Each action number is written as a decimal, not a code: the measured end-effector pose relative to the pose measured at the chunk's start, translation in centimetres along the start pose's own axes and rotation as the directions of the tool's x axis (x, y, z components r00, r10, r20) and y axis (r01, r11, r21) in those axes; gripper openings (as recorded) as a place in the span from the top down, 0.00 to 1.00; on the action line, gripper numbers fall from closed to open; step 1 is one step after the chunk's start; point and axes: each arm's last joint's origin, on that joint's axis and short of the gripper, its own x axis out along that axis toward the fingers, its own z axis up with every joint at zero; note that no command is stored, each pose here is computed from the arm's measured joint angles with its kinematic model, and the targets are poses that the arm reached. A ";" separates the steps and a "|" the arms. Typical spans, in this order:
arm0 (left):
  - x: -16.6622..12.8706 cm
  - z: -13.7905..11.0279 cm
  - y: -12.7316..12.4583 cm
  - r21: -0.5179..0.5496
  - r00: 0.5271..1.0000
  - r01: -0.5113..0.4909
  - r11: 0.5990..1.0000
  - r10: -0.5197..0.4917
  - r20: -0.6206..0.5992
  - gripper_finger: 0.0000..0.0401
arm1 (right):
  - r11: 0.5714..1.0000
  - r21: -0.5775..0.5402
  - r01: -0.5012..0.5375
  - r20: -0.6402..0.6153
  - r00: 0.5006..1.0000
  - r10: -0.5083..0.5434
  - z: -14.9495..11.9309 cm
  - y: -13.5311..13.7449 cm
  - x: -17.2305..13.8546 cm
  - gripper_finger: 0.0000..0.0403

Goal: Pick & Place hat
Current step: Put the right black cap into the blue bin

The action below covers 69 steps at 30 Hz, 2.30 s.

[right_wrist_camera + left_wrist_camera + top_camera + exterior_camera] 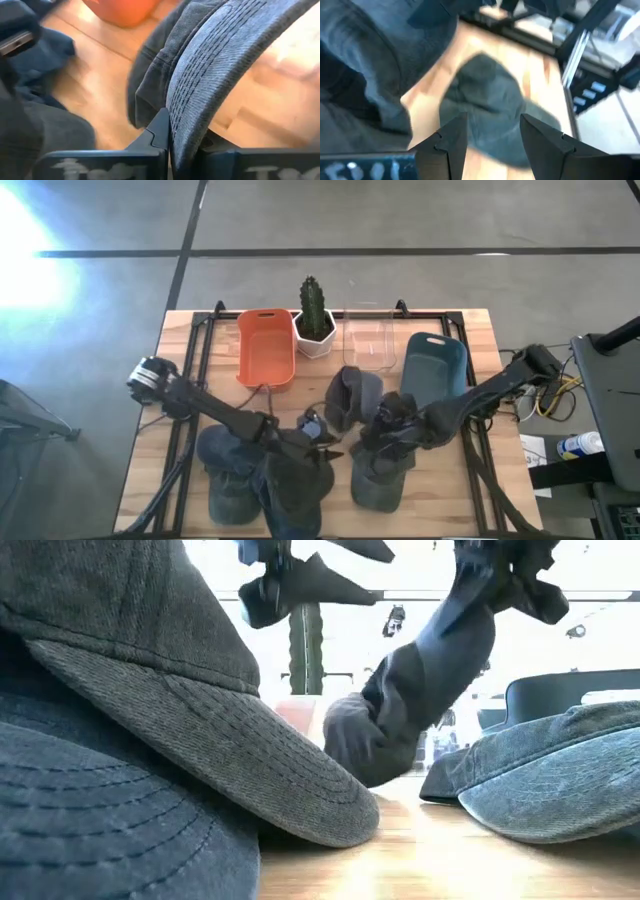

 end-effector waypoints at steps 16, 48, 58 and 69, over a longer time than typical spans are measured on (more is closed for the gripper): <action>-4.2 3.6 -0.6 -0.037 0.992 0.067 0.997 -0.063 0.106 0.57 | 0.953 -0.231 -0.194 0.009 0.979 0.202 5.2 -3.8 -6.8 0.97; -3.8 2.4 0.5 -0.010 0.999 -0.034 0.999 0.034 0.037 0.57 | 0.819 -0.318 0.477 -0.124 0.836 -0.534 8.0 -10.7 -5.2 0.97; -3.6 1.5 1.0 -0.033 0.999 -0.048 0.998 0.049 0.012 0.57 | 0.712 -0.490 0.502 -0.293 0.675 -0.677 6.0 -9.6 -0.2 0.97; -3.6 1.5 1.0 -0.034 0.999 -0.046 0.998 0.047 0.014 0.57 | 0.742 -0.359 0.566 0.198 0.823 -0.533 6.6 -7.6 -3.9 0.97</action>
